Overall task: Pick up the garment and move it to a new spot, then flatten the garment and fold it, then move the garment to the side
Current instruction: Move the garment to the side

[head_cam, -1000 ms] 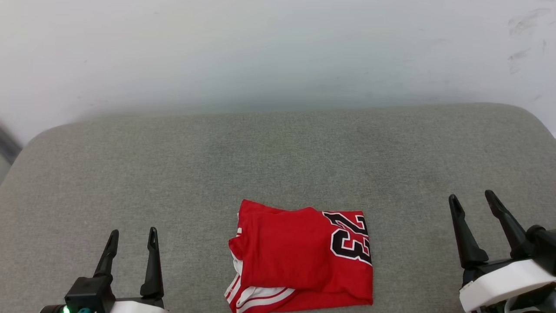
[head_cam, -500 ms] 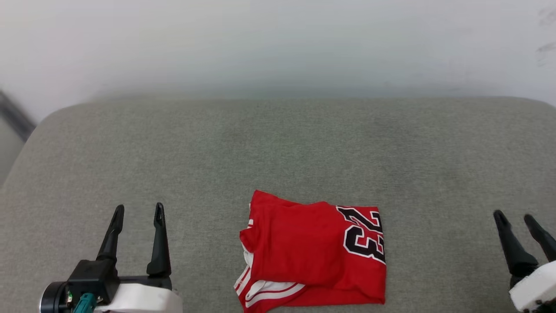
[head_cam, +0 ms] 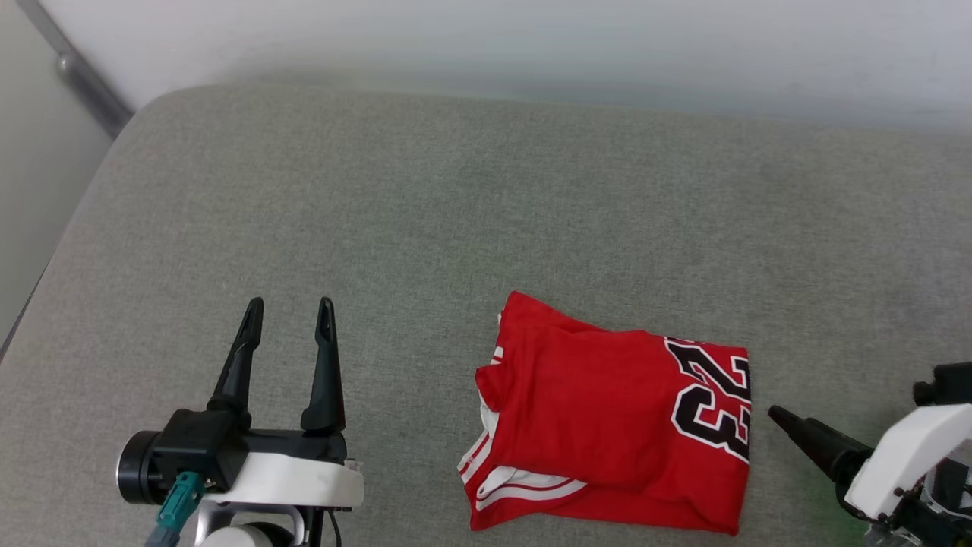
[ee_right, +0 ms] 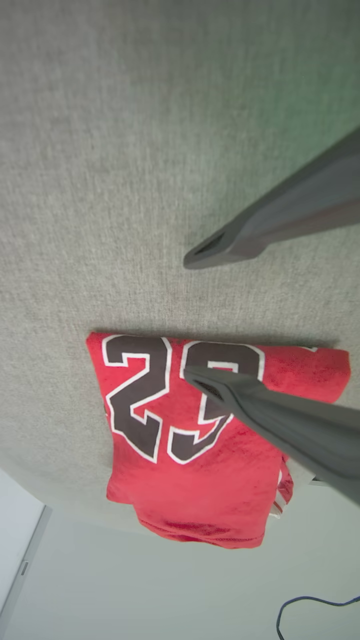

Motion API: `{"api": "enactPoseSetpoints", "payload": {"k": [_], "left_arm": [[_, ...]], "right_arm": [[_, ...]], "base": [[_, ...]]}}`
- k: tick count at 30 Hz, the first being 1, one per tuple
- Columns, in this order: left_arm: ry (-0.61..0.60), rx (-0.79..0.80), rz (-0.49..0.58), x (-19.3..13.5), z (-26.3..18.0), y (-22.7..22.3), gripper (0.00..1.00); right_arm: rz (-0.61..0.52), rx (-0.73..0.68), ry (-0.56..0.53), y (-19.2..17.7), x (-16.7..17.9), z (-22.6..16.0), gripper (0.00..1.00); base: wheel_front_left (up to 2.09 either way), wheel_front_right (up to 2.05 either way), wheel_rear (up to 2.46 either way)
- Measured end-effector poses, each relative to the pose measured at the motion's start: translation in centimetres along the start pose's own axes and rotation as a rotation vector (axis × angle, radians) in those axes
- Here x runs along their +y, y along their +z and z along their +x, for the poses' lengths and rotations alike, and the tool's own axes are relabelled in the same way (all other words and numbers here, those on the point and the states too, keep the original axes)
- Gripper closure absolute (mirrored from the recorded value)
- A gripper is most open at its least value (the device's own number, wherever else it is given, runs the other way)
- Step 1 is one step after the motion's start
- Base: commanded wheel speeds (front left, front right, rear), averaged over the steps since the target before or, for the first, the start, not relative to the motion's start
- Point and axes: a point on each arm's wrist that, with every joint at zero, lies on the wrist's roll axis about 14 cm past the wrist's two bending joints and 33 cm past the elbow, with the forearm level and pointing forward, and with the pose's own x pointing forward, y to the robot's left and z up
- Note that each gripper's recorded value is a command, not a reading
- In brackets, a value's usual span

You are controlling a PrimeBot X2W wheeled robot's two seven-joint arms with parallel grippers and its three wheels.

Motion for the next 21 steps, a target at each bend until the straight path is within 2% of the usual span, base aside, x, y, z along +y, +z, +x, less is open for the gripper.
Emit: {"api": "enactPoseSetpoints", "payload": {"k": [9, 10, 11, 12, 13, 18, 21], "left_arm": [[0.044, 0.047, 0.019, 1.6, 0.8, -2.0, 0.00], [0.050, 0.052, 0.024, 1.8, 0.8, -2.1, 0.00], [0.051, 0.058, 0.024, 1.9, 0.7, -2.3, 0.00], [0.055, 0.061, 0.028, 2.0, 0.7, -2.4, 0.00], [0.055, 0.062, 0.030, 2.1, 0.7, -2.5, 0.00], [0.050, 0.050, 0.039, 2.1, 0.8, -2.2, 0.00], [0.028, 0.044, 0.045, 1.7, 0.7, -2.0, 0.00]], "right_arm": [[0.023, 0.239, 0.131, -3.8, 3.6, 5.7, 0.00], [0.024, 0.258, 0.140, -4.1, 3.8, 5.9, 0.16], [0.020, 0.277, 0.148, -4.4, 4.1, 6.2, 0.57], [0.013, 0.290, 0.153, -4.6, 4.2, 6.3, 0.87], [0.007, 0.297, 0.157, -4.7, 4.4, 6.5, 1.00], [-0.055, 0.281, 0.159, -4.5, 5.1, 6.3, 1.00], [-0.179, 0.234, 0.112, -3.3, 4.4, 5.7, 1.00]], "base": [[0.00, 0.00, 0.00], [0.00, 0.00, 0.00], [0.00, 0.00, 0.00], [0.00, 0.00, 0.00], [0.00, 0.00, 0.00], [0.00, 0.00, 0.00], [0.00, 0.00, 0.00]]}}
